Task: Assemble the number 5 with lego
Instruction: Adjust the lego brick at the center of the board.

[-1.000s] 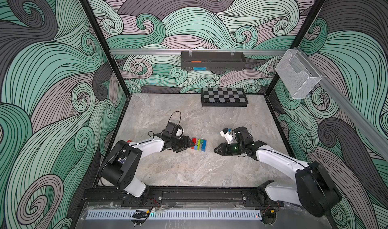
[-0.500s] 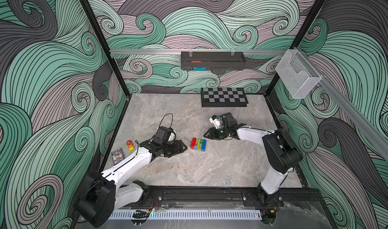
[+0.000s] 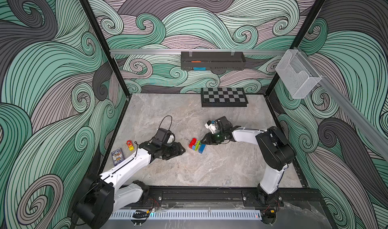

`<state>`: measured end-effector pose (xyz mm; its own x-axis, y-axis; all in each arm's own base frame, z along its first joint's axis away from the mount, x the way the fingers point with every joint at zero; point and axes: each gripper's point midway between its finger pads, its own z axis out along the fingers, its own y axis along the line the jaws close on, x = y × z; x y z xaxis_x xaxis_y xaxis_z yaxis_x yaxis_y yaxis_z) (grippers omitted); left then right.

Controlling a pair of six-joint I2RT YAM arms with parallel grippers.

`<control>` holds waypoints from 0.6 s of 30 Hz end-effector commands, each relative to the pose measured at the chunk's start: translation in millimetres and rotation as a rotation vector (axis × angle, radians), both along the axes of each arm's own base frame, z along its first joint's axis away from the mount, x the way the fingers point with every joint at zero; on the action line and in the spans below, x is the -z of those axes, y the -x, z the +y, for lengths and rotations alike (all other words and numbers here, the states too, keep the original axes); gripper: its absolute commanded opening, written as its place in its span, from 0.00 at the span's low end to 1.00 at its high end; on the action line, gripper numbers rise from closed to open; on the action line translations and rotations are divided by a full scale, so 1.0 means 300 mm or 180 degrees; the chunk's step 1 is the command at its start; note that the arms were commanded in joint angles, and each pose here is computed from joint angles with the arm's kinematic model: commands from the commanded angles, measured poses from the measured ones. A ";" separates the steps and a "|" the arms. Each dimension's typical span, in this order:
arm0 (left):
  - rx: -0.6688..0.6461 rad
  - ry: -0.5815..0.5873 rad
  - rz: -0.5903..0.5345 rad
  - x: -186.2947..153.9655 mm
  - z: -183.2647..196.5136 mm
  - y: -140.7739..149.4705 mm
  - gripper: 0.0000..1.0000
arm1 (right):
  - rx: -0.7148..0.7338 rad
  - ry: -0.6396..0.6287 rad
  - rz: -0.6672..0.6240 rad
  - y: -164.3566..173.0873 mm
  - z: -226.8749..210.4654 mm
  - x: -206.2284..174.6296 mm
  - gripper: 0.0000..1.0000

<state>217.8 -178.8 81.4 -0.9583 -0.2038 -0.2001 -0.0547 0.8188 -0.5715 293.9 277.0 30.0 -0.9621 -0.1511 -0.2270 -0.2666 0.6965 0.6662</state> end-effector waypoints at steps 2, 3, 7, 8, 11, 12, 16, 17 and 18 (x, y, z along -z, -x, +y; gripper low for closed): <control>-0.0025 -0.0061 0.0001 0.004 0.009 -0.010 0.67 | -0.0142 -0.0114 -0.0007 0.076 0.016 -0.039 0.40; -0.0027 -0.0063 -0.0008 0.003 0.010 -0.012 0.67 | -0.0170 -0.0131 -0.0010 0.094 0.022 -0.045 0.41; -0.0038 -0.0093 -0.0015 0.002 0.016 -0.013 0.67 | -0.0263 -0.0181 0.0004 0.152 0.059 -0.060 0.41; -0.0036 -0.0099 -0.0018 0.001 0.017 -0.013 0.67 | -0.0284 -0.0192 0.0018 0.167 0.070 -0.061 0.41; -0.0048 -0.0111 -0.0030 -0.006 0.021 -0.014 0.67 | -0.0387 -0.0205 0.0042 0.209 0.107 -0.060 0.41; -0.0048 -0.0116 -0.0031 -0.007 0.021 -0.014 0.67 | -0.0411 -0.0214 0.0039 0.217 0.117 -0.063 0.41; -0.0083 -0.0168 -0.0057 -0.025 0.030 -0.022 0.67 | -0.0416 -0.0156 -0.0020 0.222 0.110 -0.080 0.42; -0.0107 -0.0202 -0.0055 -0.030 0.037 -0.026 0.67 | -0.0408 -0.0124 -0.0050 0.218 0.100 -0.088 0.42; -0.0118 -0.0239 -0.0064 -0.040 0.043 -0.030 0.68 | -0.0393 -0.0110 -0.0076 0.211 0.088 -0.102 0.43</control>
